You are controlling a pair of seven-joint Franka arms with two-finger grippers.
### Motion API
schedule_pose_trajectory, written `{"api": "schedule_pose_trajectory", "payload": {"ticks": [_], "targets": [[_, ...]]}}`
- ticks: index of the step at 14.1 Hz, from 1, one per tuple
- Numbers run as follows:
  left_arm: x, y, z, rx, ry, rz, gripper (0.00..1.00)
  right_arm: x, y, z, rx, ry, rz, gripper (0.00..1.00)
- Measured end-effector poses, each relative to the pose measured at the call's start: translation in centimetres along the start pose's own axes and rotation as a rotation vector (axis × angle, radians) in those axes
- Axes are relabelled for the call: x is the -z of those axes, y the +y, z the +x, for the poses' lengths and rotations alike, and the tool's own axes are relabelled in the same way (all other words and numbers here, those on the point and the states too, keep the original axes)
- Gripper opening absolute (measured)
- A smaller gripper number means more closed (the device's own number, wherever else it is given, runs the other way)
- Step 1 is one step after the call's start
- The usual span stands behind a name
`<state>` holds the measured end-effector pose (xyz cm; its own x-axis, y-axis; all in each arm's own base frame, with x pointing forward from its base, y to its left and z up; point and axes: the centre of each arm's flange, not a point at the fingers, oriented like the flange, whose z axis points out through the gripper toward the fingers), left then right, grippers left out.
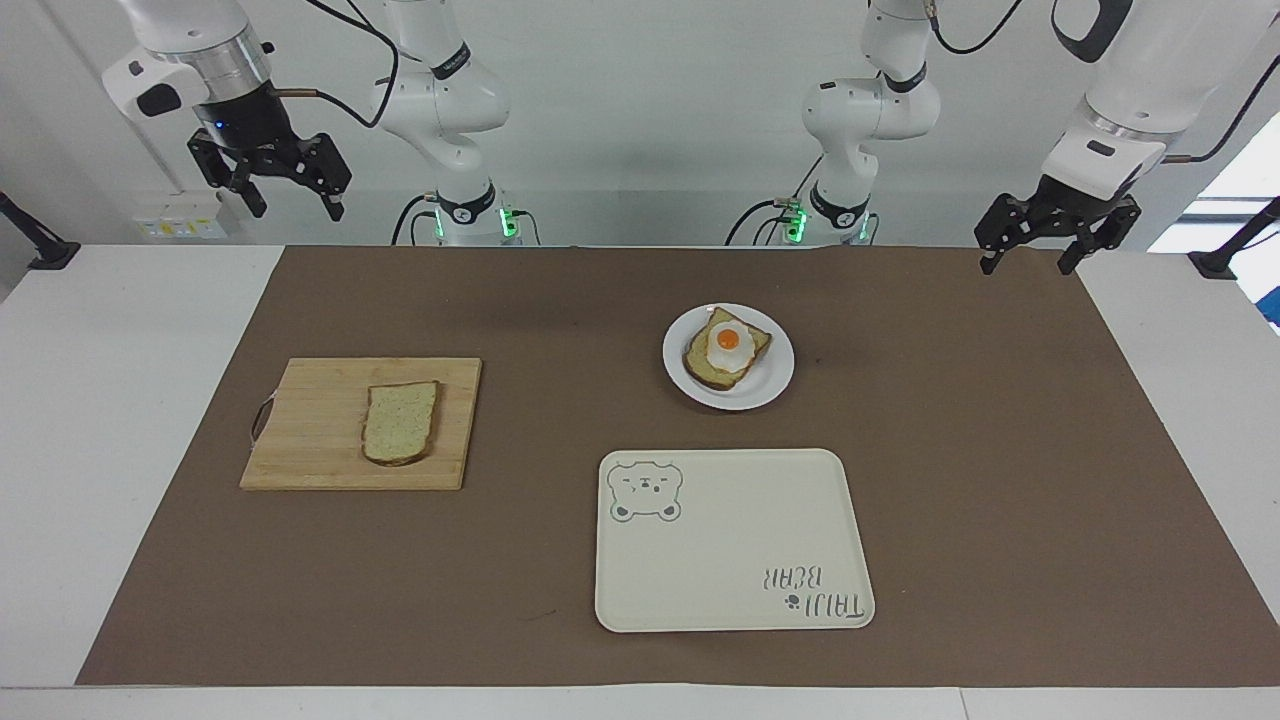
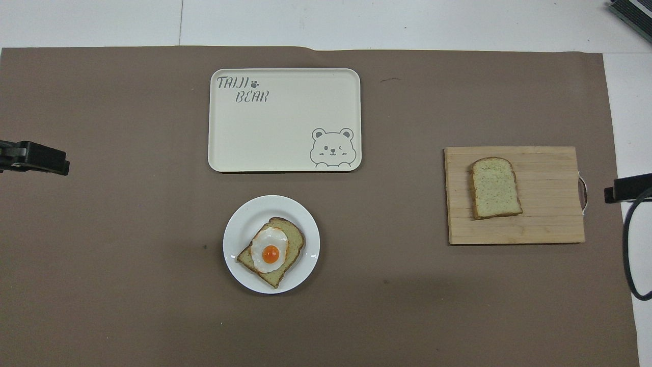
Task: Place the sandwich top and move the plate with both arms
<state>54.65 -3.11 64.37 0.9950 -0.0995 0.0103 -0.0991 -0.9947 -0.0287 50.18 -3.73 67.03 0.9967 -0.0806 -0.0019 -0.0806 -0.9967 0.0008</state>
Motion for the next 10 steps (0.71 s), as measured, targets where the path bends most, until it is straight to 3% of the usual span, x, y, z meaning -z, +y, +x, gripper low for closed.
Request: {"api": "schedule_pose_trajectory", "payload": {"ticks": [10], "targets": [[-0.06, 0.73, -0.06, -0.013, -0.007, -0.001, 1.00, -0.13, 0.04, -0.26, 0.001, -0.004, 0.001, 1.00]]}}
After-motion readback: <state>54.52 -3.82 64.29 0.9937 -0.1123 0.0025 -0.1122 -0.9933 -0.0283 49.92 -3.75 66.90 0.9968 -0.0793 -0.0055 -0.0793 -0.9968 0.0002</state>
